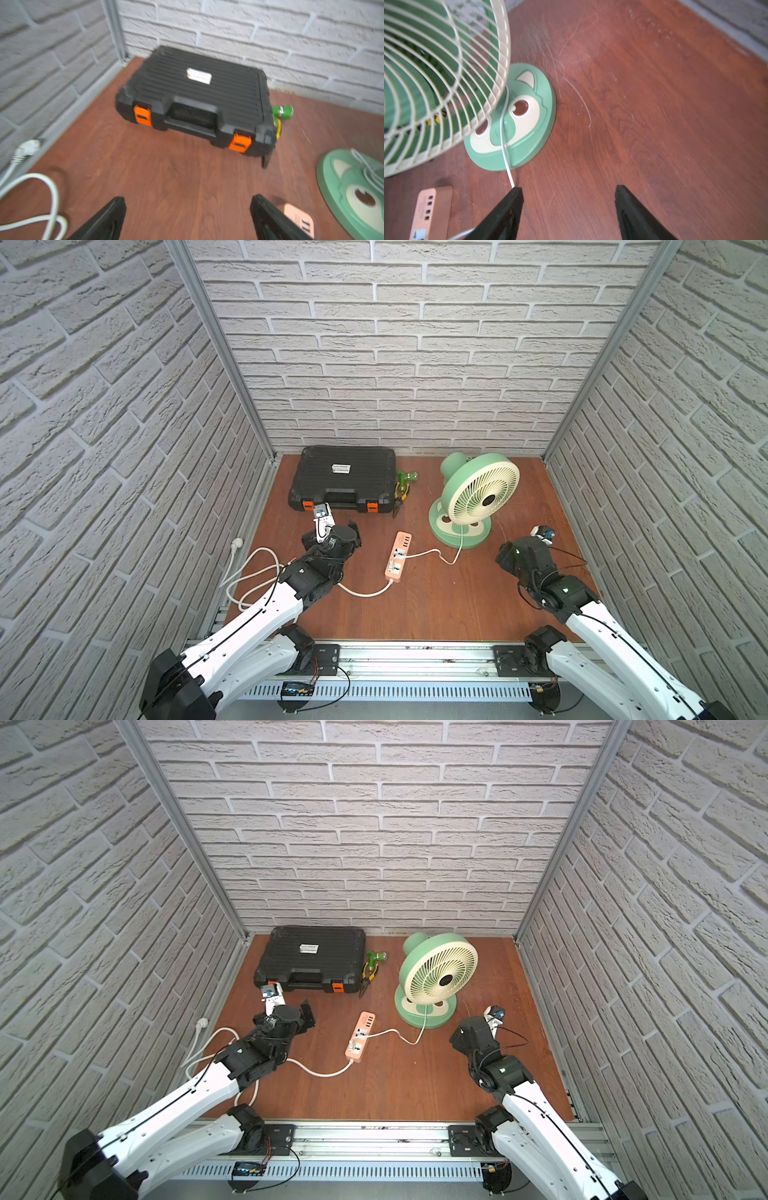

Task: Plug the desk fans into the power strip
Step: Reset both arms

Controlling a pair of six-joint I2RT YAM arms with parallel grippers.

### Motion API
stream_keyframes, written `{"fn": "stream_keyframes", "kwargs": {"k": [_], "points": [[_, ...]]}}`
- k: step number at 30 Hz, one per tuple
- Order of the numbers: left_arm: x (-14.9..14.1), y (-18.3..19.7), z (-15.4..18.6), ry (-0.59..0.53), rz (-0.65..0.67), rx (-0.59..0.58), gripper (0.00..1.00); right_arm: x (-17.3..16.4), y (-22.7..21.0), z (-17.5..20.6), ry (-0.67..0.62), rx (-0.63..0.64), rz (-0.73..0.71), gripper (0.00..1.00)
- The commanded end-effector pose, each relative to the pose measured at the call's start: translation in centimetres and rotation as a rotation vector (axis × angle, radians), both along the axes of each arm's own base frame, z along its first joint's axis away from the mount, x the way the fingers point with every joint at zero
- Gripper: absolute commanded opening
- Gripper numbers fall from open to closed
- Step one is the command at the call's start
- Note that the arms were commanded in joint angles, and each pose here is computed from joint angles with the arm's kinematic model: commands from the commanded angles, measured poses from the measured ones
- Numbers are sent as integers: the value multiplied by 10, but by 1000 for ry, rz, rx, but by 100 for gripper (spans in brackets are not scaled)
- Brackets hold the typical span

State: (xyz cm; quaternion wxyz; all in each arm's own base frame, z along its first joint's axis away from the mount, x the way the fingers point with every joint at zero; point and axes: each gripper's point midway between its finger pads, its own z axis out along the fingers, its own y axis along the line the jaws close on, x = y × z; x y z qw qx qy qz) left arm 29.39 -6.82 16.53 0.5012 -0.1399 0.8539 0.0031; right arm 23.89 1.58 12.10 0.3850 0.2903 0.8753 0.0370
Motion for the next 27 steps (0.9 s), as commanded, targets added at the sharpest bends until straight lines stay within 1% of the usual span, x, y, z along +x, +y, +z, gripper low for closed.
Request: {"fn": "stream_keyframes", "kwargs": {"k": [1,4,6,9,11,13,15,17,18,19,21,22,23,25,27], "points": [[12,-47,-19,37,-187,-137,98,8,18,-10,10,55,75,72],[21,-75,-35,134,-274,-157,98,8,20,-14,30,60,84,71],[28,-93,-40,177,-327,-154,98,9,22,-15,26,70,84,71],[30,-112,-45,183,-379,-121,98,9,19,-12,12,62,69,71],[32,-109,-46,167,-359,-91,98,9,8,-11,-10,34,16,73],[37,-93,-45,151,-294,-67,98,10,-7,-8,-54,-10,-57,76],[44,-69,-32,111,-189,-32,98,11,-25,-2,-99,-67,-151,81],[53,-54,-5,33,-151,23,98,12,-45,5,-160,-134,-264,89],[58,-50,11,-13,-149,58,98,16,-50,10,-192,-172,-288,97],[64,-45,29,-65,-132,98,98,21,-54,16,-219,-218,-295,99],[77,-26,56,-138,-81,200,98,31,-61,29,-241,-347,-289,100],[83,-12,64,-158,-40,258,98,33,-69,35,-241,-423,-321,100],[88,4,68,-166,6,322,98,30,-80,39,-223,-448,-395,100],[96,46,68,-155,128,410,98,36,-89,42,-192,-509,-427,99],[99,85,56,-142,214,440,98,48,-92,49,-190,-563,-420,99]]}}
